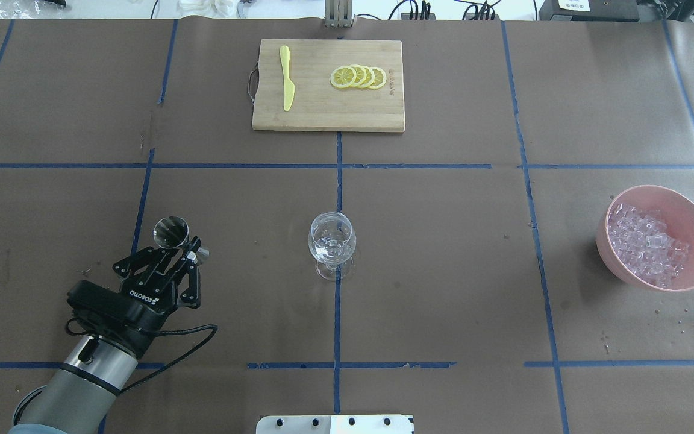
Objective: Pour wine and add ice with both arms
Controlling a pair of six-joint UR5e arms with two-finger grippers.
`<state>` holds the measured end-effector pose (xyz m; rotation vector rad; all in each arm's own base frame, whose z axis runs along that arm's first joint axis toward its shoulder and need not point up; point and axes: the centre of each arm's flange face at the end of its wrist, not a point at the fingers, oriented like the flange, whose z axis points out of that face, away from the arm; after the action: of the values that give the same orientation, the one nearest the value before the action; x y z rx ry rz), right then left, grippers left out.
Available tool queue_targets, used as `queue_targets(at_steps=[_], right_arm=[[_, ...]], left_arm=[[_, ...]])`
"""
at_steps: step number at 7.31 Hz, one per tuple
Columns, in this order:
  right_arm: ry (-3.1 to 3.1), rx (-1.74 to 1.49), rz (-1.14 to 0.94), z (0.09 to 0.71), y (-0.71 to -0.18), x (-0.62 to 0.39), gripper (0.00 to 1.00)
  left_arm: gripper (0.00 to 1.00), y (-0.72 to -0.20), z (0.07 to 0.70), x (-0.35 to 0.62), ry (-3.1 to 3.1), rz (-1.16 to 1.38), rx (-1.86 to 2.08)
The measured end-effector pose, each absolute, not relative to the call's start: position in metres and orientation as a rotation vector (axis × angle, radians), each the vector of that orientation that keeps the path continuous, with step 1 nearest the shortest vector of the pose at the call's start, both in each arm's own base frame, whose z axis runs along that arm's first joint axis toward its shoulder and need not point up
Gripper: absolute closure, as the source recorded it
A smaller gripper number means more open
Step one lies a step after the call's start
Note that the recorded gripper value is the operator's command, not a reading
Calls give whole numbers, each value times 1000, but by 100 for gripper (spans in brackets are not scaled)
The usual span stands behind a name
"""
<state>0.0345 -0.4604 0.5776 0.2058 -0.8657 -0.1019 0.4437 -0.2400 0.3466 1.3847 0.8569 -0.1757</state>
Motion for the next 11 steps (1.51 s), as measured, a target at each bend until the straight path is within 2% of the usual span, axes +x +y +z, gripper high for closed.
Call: queue_targets(at_steps=[7,11], right_arm=[[-866,203,-103,580,-461,34,0],[-866,200,-103,582,-461,34,0]], left_arm=[[100,-271,224,480,618,216,1388],[100,-271,193,492,416,459,1370]])
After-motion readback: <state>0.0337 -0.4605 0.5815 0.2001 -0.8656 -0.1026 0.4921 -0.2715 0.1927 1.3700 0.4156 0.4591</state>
